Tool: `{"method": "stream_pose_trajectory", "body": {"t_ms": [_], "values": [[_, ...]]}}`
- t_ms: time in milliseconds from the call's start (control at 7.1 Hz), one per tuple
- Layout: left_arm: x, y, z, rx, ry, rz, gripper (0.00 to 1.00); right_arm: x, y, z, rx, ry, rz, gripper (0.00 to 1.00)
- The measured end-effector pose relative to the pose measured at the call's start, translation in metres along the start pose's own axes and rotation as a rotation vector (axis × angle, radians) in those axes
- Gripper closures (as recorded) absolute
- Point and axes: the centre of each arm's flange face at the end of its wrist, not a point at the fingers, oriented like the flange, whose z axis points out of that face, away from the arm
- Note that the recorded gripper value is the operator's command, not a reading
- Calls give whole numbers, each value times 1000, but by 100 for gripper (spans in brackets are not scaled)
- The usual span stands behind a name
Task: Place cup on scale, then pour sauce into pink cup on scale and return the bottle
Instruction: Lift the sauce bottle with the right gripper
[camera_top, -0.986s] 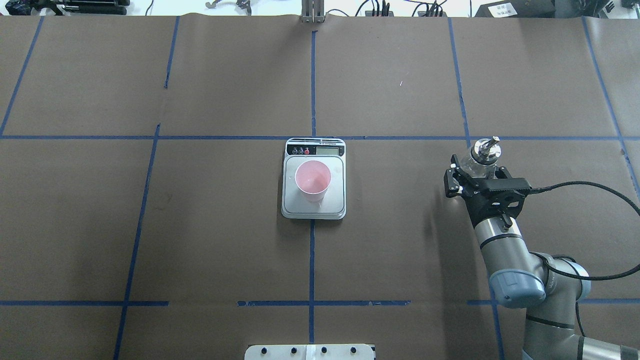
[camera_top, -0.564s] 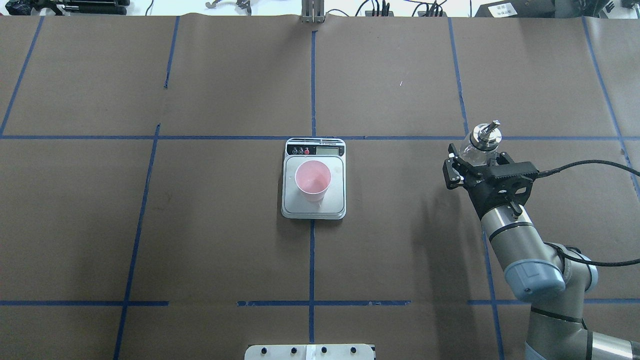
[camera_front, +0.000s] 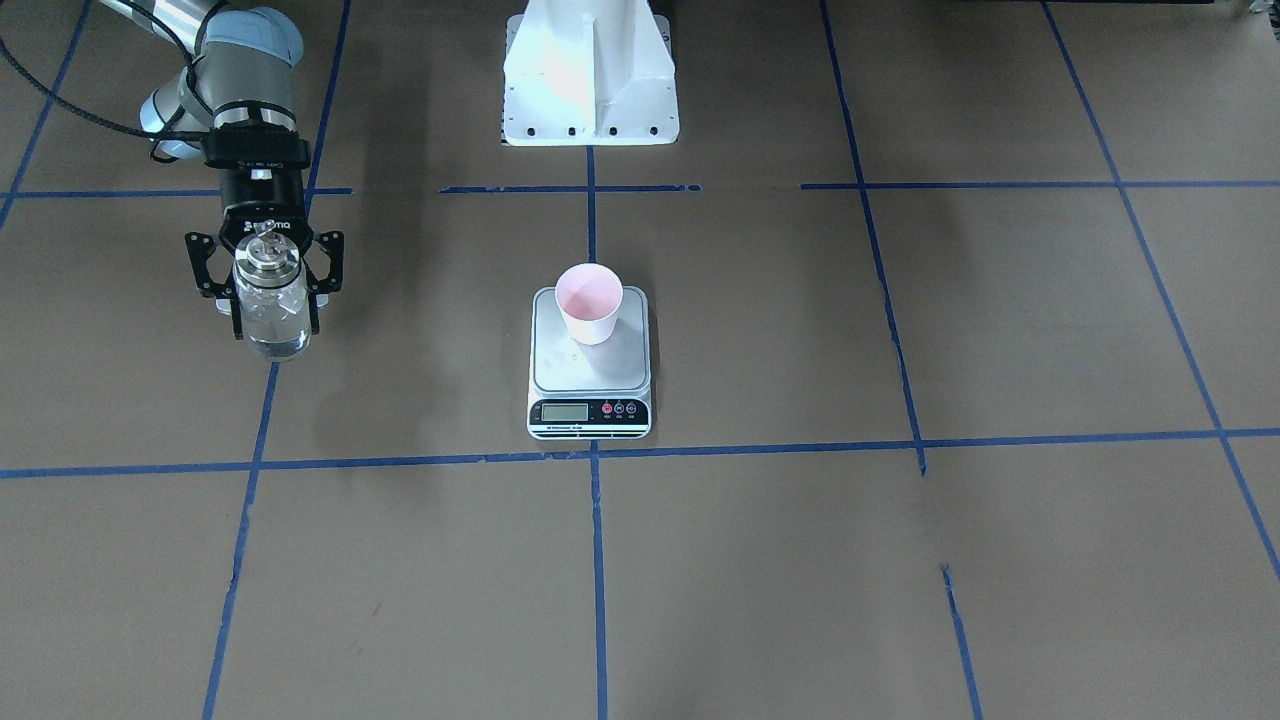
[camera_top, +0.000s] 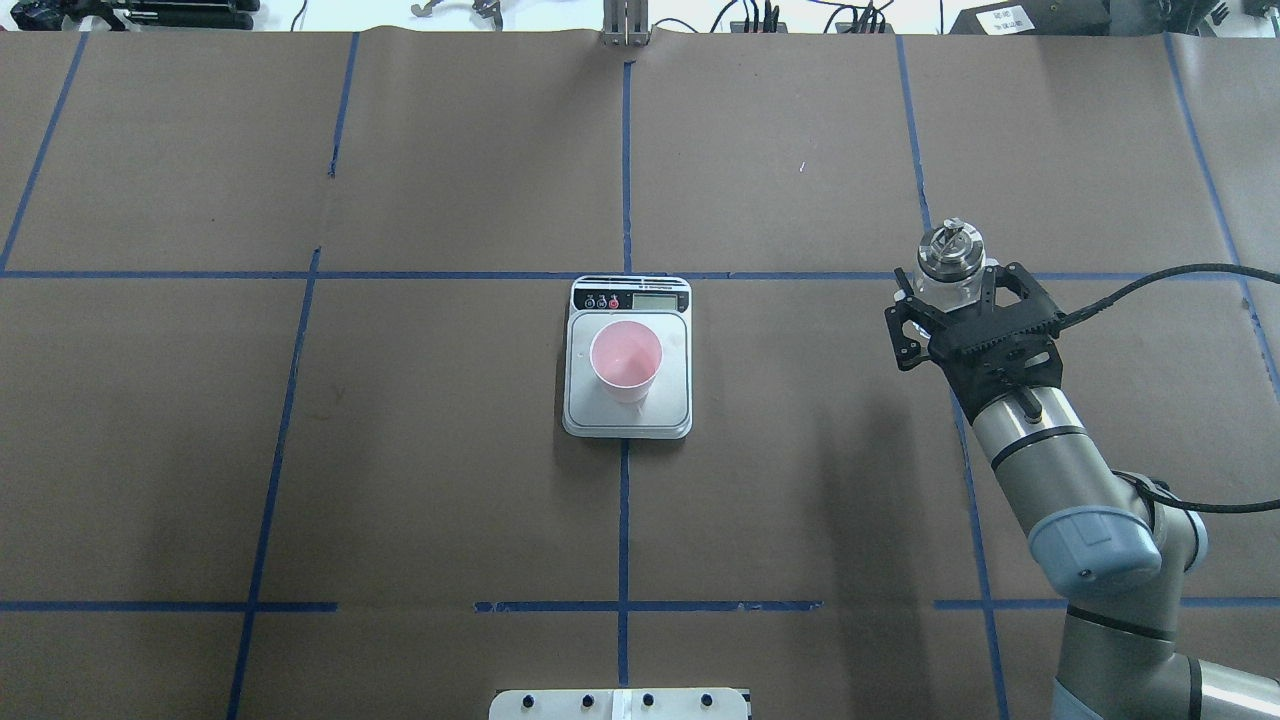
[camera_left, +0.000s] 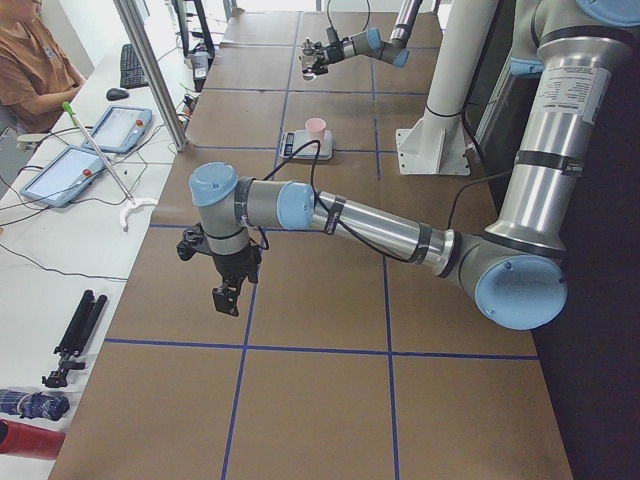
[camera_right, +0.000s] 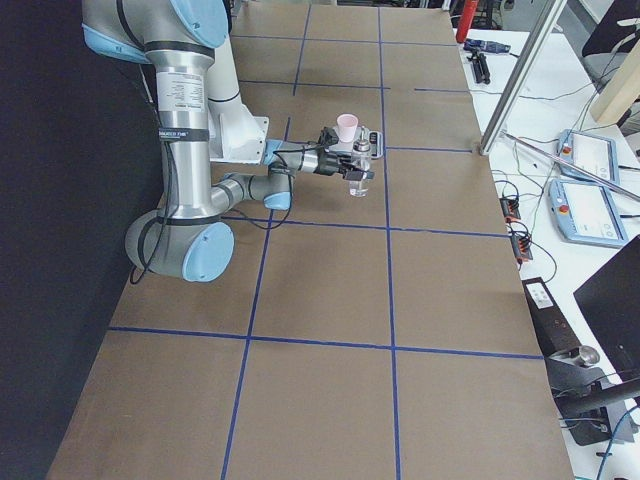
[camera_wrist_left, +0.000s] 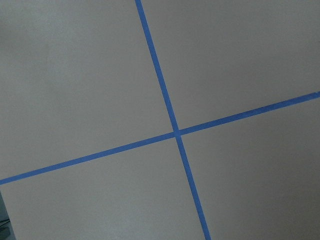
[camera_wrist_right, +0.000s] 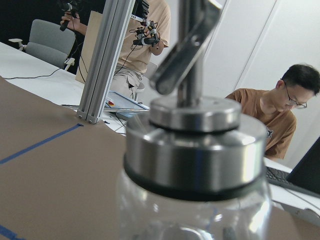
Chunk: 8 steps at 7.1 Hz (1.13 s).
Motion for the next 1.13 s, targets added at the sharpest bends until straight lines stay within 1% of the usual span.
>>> {"method": "stream_pose_trajectory", "body": {"t_ms": [141, 282, 423, 564, 705, 845, 986, 1127], "values": [[0, 0, 0, 0, 0, 0, 0, -3, -21, -5, 25, -7, -61, 100], [0, 0, 0, 0, 0, 0, 0, -9, -41, -8, 52, -12, -78, 100], [0, 0, 0, 0, 0, 0, 0, -18, -57, -8, 70, -7, -87, 100], [0, 0, 0, 1, 0, 1, 0, -25, -64, -4, 66, 20, -144, 100], [0, 0, 0, 1, -1, 2, 0, -31, -67, -1, 56, 60, -233, 100], [0, 0, 0, 1, -1, 2, 0, -39, -72, 4, 51, 108, -317, 100], [0, 0, 0, 1, 0, 2, 0, -51, -80, 11, 44, 159, -384, 100], [0, 0, 0, 0, -1, 2, 0, -61, -84, 16, 30, 197, -441, 100]]}}
